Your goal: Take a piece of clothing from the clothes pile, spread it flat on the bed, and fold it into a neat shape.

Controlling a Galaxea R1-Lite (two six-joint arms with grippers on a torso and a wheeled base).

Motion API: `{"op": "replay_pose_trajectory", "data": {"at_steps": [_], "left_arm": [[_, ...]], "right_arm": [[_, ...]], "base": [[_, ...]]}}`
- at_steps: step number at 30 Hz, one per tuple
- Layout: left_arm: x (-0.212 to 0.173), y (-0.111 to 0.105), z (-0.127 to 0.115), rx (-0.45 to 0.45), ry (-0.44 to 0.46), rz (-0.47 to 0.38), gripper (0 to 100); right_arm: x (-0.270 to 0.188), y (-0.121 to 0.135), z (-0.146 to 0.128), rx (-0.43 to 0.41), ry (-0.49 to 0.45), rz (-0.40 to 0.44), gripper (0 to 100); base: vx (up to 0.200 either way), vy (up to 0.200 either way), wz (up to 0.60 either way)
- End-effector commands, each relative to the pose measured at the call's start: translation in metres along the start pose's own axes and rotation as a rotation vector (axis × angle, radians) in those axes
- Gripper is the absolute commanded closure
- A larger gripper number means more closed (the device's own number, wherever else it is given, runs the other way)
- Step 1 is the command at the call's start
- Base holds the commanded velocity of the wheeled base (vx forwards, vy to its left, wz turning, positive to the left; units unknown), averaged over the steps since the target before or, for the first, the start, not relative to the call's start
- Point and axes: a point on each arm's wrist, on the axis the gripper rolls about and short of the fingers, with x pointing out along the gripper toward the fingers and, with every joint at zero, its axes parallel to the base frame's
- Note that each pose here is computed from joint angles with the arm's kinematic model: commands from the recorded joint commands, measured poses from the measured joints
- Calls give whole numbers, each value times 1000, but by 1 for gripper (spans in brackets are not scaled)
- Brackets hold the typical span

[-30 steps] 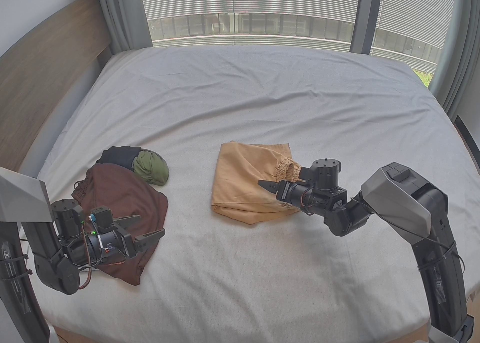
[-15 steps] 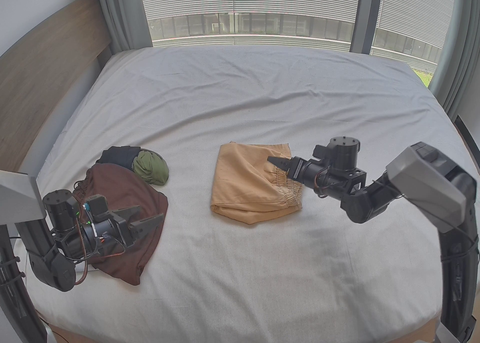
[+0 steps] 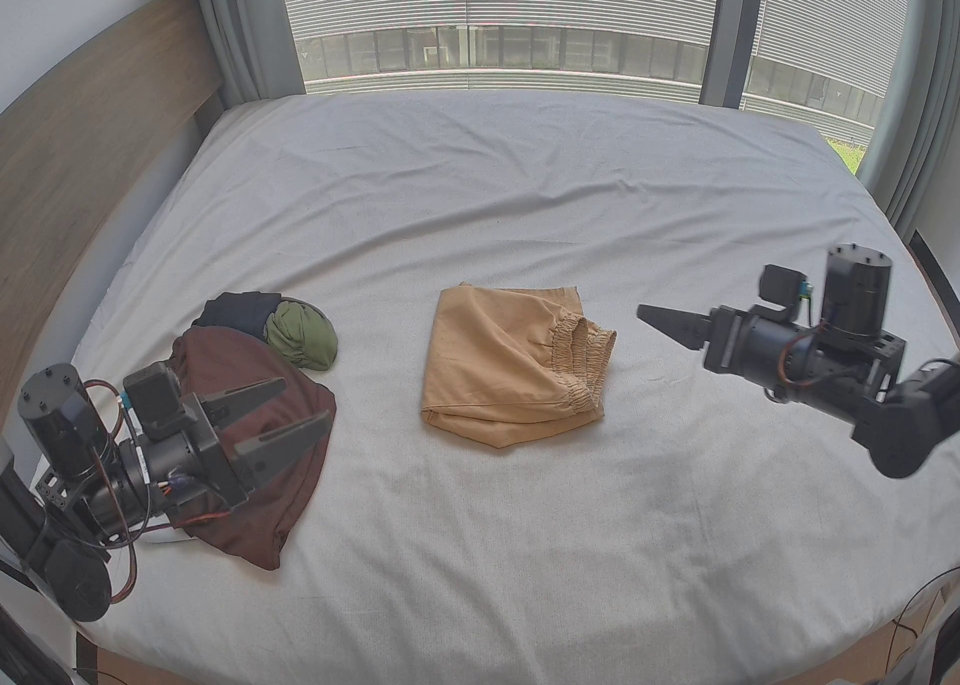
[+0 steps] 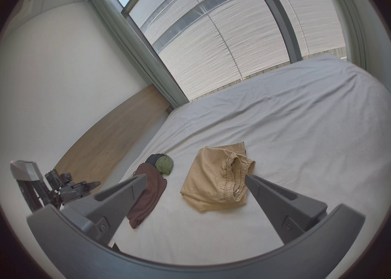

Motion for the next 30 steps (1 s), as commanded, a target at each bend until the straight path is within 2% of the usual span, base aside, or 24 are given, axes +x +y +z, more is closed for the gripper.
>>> {"op": "replay_pose_trajectory", "data": {"at_steps": [1,3,4,7,12,14,19,25,30], "left_arm": [[-35,-36,-13,177,43,-42,0],[-36,-36,-13,217,39,-38,0],[-38,-38,-10,248,26,-39,0],[-43,-43,-7,263,17,-42,0],[-61,-58,5,289,-35,-44,0],[-70,-61,8,284,-48,-9,0],[-92,-69,10,281,-62,54,0],[-118,-90,6,305,-80,55,0],[-141,-108,-5,314,-90,56,0]], "right_arm": [[-144,25,-3,-117,-168,-10,0],[-158,24,-5,-122,-198,-27,0],[-176,25,-8,-135,-244,-45,0],[-205,26,-13,-153,-331,-83,0],[-245,30,-44,-180,-418,-107,0],[-258,33,-56,-189,-448,-105,0],[-285,37,-84,-206,-489,-121,0],[-308,40,-120,-211,-502,-132,0],[-311,39,-131,-236,-526,-145,0]], "base": [[0,0,0],[0,0,0],[0,0,0],[0,0,0],[0,0,0],[0,0,0],[0,0,0],[0,0,0],[0,0,0]]}}
